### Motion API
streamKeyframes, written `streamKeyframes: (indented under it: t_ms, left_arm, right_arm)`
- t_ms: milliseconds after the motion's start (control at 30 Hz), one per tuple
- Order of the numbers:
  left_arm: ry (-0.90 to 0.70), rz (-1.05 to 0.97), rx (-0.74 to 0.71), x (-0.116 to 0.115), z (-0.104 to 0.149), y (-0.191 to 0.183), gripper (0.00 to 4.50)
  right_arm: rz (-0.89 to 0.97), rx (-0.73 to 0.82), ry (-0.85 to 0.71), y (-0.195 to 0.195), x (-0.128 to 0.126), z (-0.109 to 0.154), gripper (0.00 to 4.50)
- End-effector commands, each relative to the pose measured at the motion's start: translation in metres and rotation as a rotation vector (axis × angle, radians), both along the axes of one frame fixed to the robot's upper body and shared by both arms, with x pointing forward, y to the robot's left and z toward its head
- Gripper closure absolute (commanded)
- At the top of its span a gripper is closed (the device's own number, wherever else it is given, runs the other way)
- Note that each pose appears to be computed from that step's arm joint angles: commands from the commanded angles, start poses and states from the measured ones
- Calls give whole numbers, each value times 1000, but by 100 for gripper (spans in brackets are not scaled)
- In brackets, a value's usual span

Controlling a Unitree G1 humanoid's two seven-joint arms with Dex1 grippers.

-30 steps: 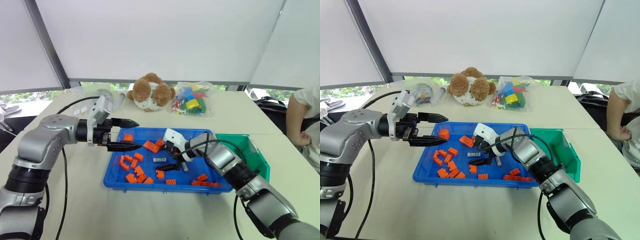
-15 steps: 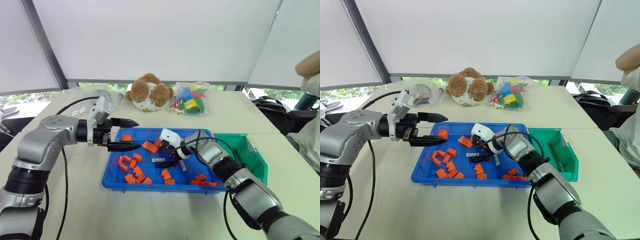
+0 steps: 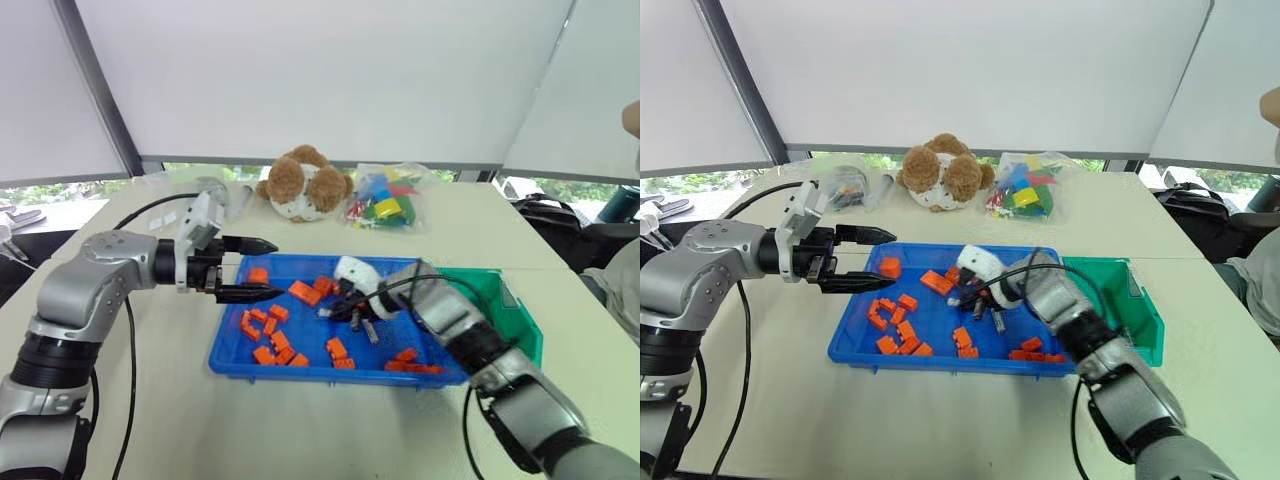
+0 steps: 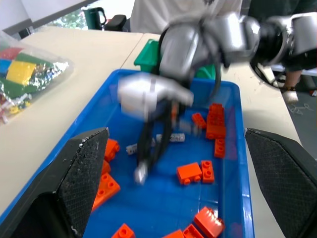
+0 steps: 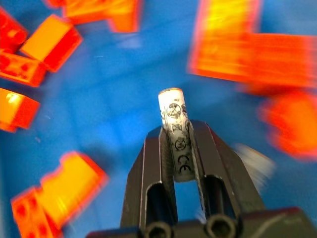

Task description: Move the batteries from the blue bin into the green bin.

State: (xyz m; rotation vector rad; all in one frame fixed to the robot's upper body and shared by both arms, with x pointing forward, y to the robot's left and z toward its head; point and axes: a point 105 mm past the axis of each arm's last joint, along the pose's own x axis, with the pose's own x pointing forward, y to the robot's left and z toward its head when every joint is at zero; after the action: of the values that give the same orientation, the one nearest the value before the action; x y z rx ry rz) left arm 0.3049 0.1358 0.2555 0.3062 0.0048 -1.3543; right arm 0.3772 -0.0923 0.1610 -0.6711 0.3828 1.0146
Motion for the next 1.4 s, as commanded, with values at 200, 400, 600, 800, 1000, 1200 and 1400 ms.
streamKeyframes:
  t_ms: [200, 400, 600, 800, 1000, 1200, 1400]
  left_arm:
    - [-31, -31, -17, 2, 1, -6, 0]
    - [-34, -59, -25, 6, 0, -13, 0]
    - [-38, -68, -26, 8, 1, -16, 0]
    - [-43, -59, -22, 7, 3, -14, 0]
    - [-47, -51, -21, 7, 5, -13, 0]
    - [-57, -42, -15, 6, 7, -12, 0]
    - [-61, -33, -10, 5, 8, -10, 0]
  right_arm:
    - [-441, 14, -292, -134, -32, 99, 447]
    - [-587, -80, -189, -179, -54, 70, 447]
    - [-615, -63, -138, -184, -56, 56, 264]
    - [-425, 39, -163, -136, -57, 76, 57]
    - [-236, 147, -73, -55, -49, 57, 57]
    - [-269, 160, 11, -13, -27, 22, 57]
    - [-375, 142, 62, 4, -8, -7, 57]
